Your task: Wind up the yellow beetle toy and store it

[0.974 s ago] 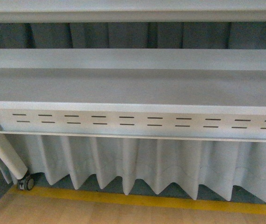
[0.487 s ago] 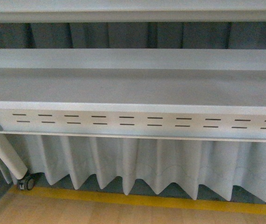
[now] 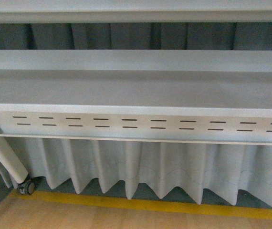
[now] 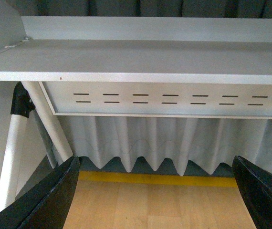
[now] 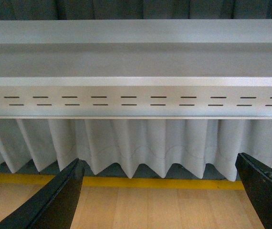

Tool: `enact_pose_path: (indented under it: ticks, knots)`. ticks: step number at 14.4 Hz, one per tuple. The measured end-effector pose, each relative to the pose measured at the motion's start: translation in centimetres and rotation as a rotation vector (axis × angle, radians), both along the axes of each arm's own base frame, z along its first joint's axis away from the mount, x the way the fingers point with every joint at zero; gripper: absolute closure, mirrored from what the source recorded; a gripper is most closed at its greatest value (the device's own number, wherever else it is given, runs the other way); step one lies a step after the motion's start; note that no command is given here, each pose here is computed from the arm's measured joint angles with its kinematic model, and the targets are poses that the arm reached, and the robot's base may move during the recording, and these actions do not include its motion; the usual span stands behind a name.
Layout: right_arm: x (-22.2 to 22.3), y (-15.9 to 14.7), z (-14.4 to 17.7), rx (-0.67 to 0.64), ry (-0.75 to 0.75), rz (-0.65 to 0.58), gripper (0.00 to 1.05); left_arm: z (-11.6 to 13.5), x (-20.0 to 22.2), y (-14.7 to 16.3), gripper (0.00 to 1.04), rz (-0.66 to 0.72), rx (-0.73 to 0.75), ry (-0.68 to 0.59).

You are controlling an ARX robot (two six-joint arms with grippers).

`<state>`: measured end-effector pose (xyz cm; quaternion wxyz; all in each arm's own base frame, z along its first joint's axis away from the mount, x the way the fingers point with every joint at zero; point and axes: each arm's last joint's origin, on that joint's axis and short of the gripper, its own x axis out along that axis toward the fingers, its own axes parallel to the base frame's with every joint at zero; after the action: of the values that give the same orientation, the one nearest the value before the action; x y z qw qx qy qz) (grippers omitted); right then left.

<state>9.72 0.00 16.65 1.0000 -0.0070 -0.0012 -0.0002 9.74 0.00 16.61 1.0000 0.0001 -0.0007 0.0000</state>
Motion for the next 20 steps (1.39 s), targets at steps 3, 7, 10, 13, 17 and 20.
enact_pose_path:
  ticks: [3, 7, 10, 13, 17, 20]
  knots:
    - [0.00, 0.00, 0.00, 0.000, 0.000, 0.000, 0.07, 0.00, 0.00, 0.00, 0.07, 0.000, 0.000, 0.000]
    - [0.00, 0.00, 0.00, 0.000, 0.000, 0.000, 0.07, 0.00, 0.00, 0.00, 0.07, 0.000, 0.000, 0.000]
    - [0.00, 0.00, 0.00, 0.000, 0.000, 0.000, 0.07, 0.00, 0.00, 0.00, 0.07, 0.000, 0.000, 0.000]
    - [0.00, 0.00, 0.00, 0.000, 0.000, 0.000, 0.07, 0.00, 0.00, 0.00, 0.07, 0.000, 0.000, 0.000]
    - [0.00, 0.00, 0.00, 0.000, 0.000, 0.000, 0.07, 0.00, 0.00, 0.00, 0.07, 0.000, 0.000, 0.000]
    - [0.00, 0.00, 0.00, 0.000, 0.000, 0.000, 0.07, 0.00, 0.00, 0.00, 0.07, 0.000, 0.000, 0.000]
